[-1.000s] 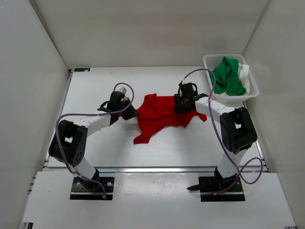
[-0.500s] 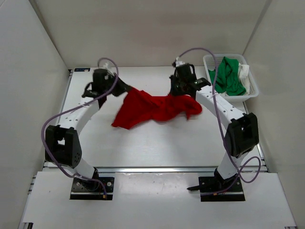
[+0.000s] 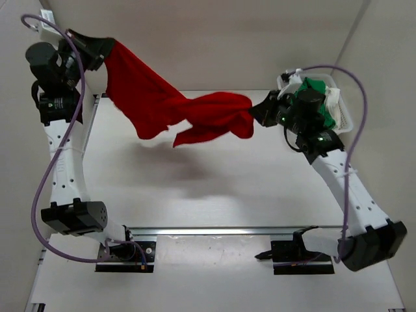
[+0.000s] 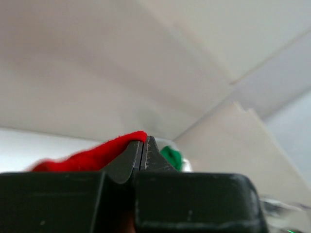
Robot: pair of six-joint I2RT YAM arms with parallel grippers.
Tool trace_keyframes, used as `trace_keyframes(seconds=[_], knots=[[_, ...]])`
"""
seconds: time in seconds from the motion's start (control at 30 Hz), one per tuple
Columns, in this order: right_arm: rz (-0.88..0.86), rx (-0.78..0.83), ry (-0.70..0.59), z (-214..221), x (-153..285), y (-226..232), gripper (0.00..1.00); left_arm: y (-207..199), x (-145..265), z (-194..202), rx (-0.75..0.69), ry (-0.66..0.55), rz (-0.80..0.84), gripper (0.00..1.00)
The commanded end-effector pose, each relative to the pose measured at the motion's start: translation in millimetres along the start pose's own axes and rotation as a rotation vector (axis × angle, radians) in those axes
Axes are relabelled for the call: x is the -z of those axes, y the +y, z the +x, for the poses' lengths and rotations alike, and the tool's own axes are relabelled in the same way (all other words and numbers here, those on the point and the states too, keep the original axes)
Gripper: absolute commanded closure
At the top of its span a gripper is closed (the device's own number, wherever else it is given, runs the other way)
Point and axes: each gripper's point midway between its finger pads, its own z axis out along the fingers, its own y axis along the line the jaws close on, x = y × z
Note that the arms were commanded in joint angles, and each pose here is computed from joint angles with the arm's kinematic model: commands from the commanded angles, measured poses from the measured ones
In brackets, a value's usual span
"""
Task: Fold and stack the t-shirts
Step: Grap the side of the flattened tshirt furthest away from the robot with both arms
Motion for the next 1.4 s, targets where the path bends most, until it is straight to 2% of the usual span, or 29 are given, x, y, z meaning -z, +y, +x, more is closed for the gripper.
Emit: trace_keyframes(seconds=[0.0, 0.03, 0.17, 0.3, 0.43, 0.5, 0.67, 0.7, 0.87, 0.97, 1.07, 1.13, 1.2, 1.23, 1.27, 1.33, 1.37], knots=[[-0.05, -0.241, 0.251, 114.7, -39.8, -39.0, 1.0, -66.7, 7.8, -15.9, 0.006, 0.027, 0.158, 1.0], [-0.03, -0.262, 0.317, 145.4, -49.9, -43.4, 1.0, -84.8, 8.4, -23.2, -0.001, 0.016, 0.199, 1.0], [-0.068, -0.216, 0.471, 208.1, -82.4, -10.6, 1.0, -126.2, 9.1, -22.0, -0.004, 0.02, 0.309, 1.0], [-0.158, -0.156, 0.558, 232.0, -98.7, 34.1, 1.0, -139.8, 16.2, -21.6, -0.028, 0.0, 0.334, 1.0], [-0.1, -0.047, 0.455, 185.2, -94.0, 42.6, 1.0, -132.1, 24.5, -28.7, -0.08, -0.043, 0.271, 1.0], [-0.089, -0.007, 0.4, 159.8, -75.5, 43.1, 1.0, -128.2, 30.2, -35.1, -0.087, -0.057, 0.261, 1.0], [-0.114, 0.081, 0.199, 68.8, -11.8, 78.7, 1.0, -131.2, 43.7, -39.4, -0.089, -0.077, 0.256, 1.0], [-0.122, 0.088, 0.217, 68.7, -3.8, 84.2, 1.0, -132.2, 46.4, -40.7, -0.094, -0.081, 0.258, 1.0], [-0.173, 0.119, 0.098, 0.6, 28.0, 112.7, 1.0, -141.3, 64.9, -55.3, -0.15, -0.149, 0.215, 1.0], [-0.129, 0.107, 0.055, -31.3, 33.5, 91.8, 1.0, -145.9, 72.7, -56.1, -0.181, -0.173, 0.182, 1.0], [-0.11, 0.081, 0.033, -47.6, 29.8, 66.2, 1.0, -132.9, 65.7, -53.7, -0.202, -0.18, 0.125, 1.0], [-0.105, 0.024, 0.056, -48.0, 20.1, 29.4, 1.0, -119.5, 59.7, -44.0, -0.207, -0.169, 0.076, 1.0], [-0.073, -0.022, 0.116, -30.9, -4.9, -9.1, 1.0, -78.2, 42.3, -18.5, -0.209, -0.122, -0.025, 1.0], [-0.054, -0.04, 0.124, -29.2, -13.0, -24.7, 1.0, -74.4, 43.4, -17.5, -0.213, -0.136, -0.028, 1.0], [-0.049, -0.071, 0.195, -8.5, -41.2, -47.8, 1.0, -27.6, 23.5, 30.4, -0.166, -0.031, -0.101, 1.0], [-0.041, -0.107, 0.259, 8.1, -59.8, -70.0, 1.0, 4.0, 7.8, 54.0, -0.153, -0.004, -0.144, 1.0], [-0.013, -0.145, 0.319, 24.1, -81.0, -89.7, 1.0, 33.8, -0.6, 74.1, -0.134, 0.03, -0.2, 1.0]])
